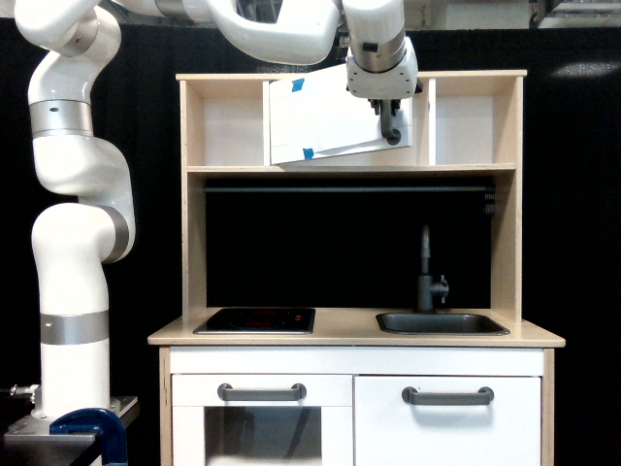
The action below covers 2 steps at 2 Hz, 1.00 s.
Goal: Open the oven door
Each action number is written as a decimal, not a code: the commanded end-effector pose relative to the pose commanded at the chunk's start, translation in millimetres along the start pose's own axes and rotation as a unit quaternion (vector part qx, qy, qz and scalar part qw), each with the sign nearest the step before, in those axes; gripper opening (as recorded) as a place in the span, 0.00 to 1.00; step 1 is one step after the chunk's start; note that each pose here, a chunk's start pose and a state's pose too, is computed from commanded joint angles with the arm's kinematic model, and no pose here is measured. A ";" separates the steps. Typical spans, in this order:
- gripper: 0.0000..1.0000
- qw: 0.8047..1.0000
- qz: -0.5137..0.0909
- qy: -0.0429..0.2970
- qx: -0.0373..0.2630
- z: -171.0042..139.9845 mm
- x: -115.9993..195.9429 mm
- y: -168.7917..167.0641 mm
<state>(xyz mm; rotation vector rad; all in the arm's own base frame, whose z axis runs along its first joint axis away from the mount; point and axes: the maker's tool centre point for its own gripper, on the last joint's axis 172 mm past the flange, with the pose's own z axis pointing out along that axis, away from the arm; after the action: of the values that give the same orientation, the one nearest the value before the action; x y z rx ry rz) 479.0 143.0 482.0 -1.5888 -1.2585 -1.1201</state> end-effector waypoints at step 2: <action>1.00 1.000 0.000 0.000 0.000 -4.3 -8.4 3.7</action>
<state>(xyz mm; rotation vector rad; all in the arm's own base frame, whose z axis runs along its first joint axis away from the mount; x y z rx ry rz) 481.0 136.0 475.0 -1.5888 -1.2585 -1.1201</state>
